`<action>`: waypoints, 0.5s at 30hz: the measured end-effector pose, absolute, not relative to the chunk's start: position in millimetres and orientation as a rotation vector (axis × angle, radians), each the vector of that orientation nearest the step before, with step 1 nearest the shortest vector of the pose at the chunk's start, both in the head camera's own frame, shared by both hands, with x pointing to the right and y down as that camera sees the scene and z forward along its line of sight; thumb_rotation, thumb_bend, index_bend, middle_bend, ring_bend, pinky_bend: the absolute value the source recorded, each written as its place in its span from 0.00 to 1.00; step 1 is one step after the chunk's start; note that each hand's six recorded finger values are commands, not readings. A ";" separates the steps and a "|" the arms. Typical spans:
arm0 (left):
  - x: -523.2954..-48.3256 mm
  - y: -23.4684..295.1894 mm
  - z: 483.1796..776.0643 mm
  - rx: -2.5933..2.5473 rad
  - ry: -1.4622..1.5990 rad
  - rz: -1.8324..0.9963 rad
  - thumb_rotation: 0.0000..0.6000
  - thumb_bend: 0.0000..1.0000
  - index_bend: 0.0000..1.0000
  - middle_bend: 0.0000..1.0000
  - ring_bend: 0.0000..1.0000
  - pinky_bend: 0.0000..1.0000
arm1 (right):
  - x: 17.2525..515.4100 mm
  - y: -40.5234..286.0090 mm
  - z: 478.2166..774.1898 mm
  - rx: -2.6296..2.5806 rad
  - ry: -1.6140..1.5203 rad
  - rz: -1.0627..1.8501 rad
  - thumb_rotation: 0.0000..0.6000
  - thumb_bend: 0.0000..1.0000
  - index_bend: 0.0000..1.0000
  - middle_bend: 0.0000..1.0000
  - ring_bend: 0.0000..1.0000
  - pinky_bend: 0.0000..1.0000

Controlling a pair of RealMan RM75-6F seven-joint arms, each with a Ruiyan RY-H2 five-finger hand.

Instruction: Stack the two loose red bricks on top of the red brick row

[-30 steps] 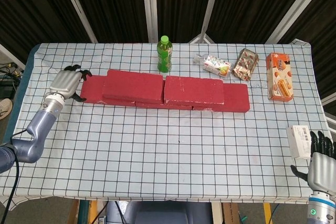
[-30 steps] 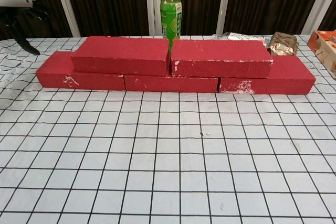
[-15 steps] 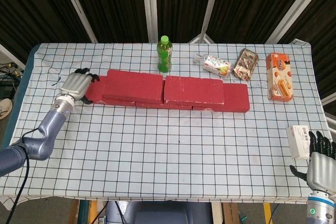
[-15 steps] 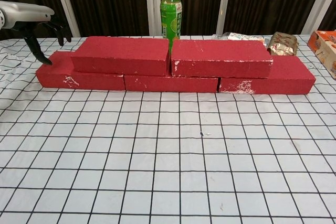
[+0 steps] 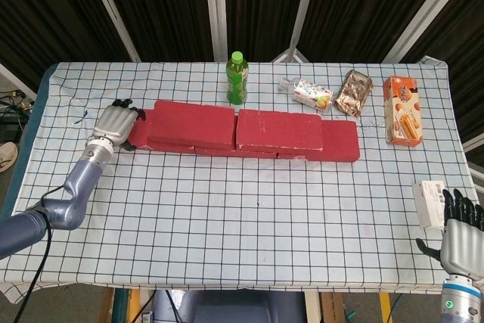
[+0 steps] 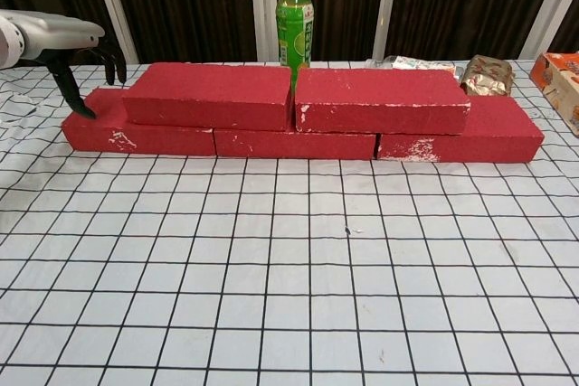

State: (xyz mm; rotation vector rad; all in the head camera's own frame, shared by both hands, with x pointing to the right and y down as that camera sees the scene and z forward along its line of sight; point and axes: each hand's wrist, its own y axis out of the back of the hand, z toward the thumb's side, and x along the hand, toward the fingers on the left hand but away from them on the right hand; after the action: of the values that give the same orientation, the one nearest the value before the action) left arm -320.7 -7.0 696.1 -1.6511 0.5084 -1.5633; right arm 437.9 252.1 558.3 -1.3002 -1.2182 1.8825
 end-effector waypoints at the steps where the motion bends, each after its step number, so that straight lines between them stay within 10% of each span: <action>1: -320.3 -6.9 697.2 -1.650 0.509 -1.566 1.00 0.13 0.33 0.32 0.11 0.14 | 437.8 252.1 558.5 -1.301 -1.218 1.883 1.00 0.19 0.00 0.00 0.00 0.00; 15: -312.0 -3.7 704.8 -1.658 0.487 -1.567 1.00 0.13 0.32 0.32 0.11 0.14 | 438.7 251.9 558.4 -1.295 -1.224 1.888 1.00 0.19 0.00 0.00 0.00 0.00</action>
State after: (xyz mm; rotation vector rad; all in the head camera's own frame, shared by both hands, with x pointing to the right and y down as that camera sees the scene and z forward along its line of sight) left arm -312.0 -3.7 704.8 -1.6584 0.4866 -1.5673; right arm 438.7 251.9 558.4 -1.2951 -1.2242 1.8877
